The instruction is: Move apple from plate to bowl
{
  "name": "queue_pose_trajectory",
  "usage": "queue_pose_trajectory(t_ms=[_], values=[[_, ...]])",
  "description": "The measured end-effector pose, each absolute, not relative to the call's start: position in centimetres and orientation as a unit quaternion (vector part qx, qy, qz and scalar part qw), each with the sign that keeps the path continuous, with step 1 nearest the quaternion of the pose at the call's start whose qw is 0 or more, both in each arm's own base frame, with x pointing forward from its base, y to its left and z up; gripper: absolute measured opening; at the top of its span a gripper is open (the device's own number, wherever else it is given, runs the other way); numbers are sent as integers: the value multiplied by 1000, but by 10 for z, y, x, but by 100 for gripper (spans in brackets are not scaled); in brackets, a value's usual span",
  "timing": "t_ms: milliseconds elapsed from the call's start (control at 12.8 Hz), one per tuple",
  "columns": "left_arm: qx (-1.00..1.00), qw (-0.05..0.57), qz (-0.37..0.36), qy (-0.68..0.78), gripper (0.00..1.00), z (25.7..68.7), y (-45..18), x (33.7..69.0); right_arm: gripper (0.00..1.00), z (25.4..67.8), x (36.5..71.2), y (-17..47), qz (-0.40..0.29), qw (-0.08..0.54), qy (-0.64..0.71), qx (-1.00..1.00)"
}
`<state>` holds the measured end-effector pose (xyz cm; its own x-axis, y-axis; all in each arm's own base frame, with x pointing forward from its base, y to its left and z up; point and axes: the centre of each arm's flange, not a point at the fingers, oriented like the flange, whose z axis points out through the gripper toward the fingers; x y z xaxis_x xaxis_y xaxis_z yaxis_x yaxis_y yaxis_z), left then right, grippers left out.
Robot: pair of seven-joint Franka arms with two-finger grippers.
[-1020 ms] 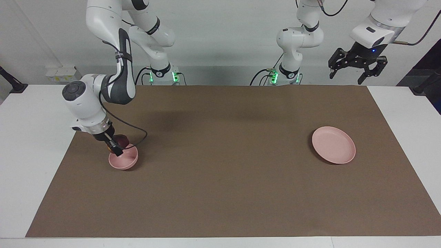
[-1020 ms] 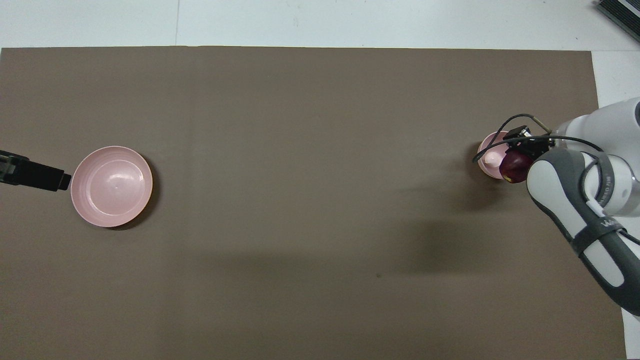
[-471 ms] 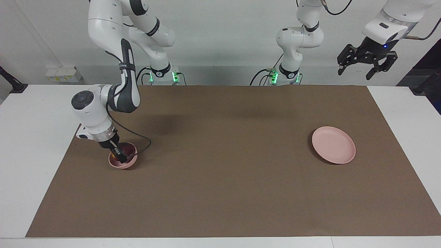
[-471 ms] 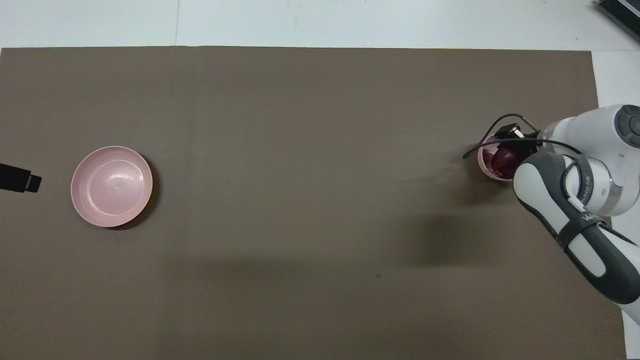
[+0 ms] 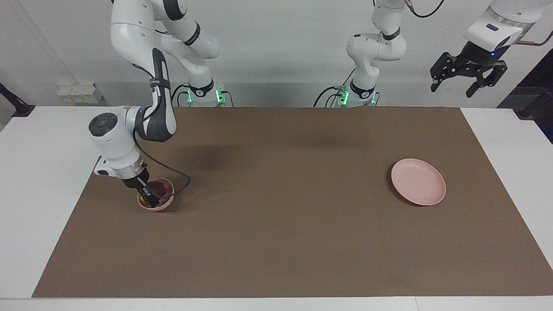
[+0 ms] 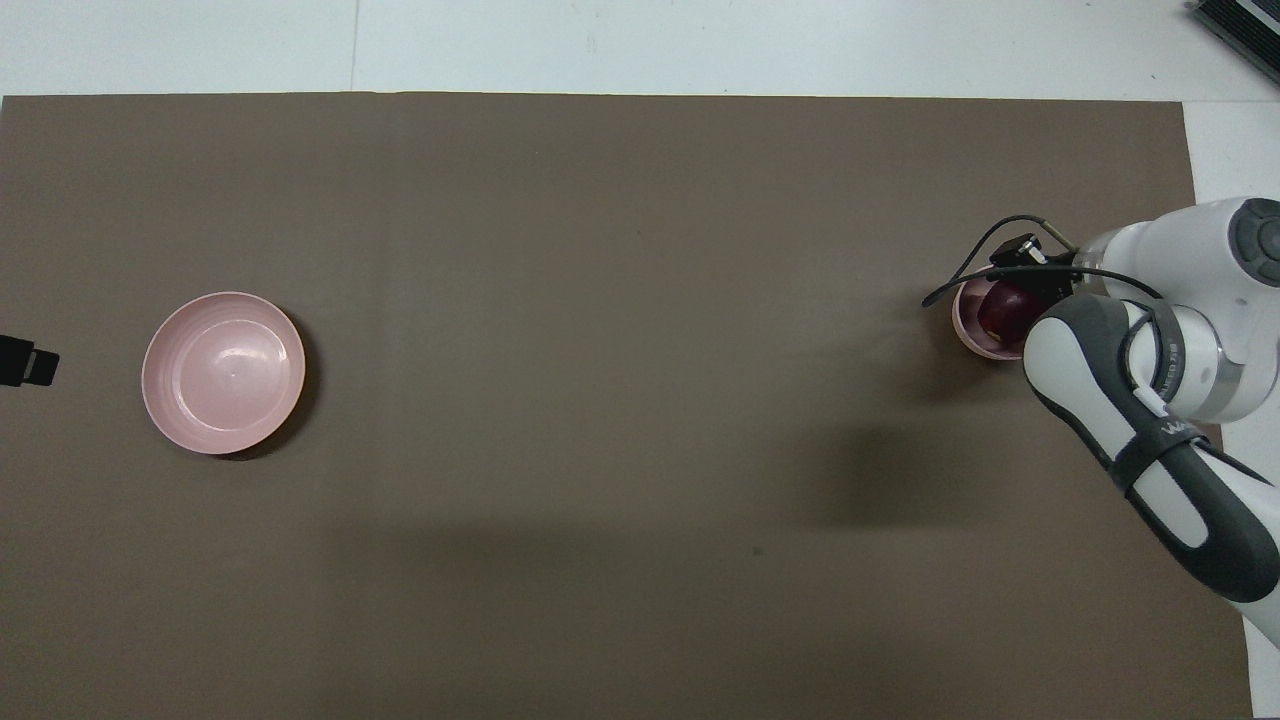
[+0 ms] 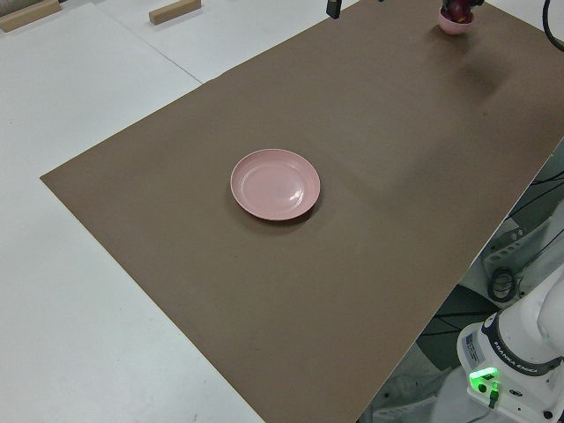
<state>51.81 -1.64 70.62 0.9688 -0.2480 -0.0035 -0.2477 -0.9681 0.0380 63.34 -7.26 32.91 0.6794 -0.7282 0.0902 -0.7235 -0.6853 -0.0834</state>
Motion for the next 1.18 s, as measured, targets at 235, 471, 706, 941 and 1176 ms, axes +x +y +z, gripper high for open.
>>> queue_pose_trajectory(t_ms=[235,471,706,941,1176], values=[[993,19,2,-120,100,714,-11,512,100,334,636,-73,-62,20,383,-921],[993,19,2,-117,100,714,-8,512,100,358,635,-73,-47,9,298,-953],[993,19,2,-117,100,714,-8,512,100,412,632,-64,-18,0,192,-981],[993,19,2,-117,100,714,-8,512,100,450,629,-54,3,-2,103,-995],[993,19,2,-117,100,714,-8,512,100,490,610,-39,22,-6,84,-996]])
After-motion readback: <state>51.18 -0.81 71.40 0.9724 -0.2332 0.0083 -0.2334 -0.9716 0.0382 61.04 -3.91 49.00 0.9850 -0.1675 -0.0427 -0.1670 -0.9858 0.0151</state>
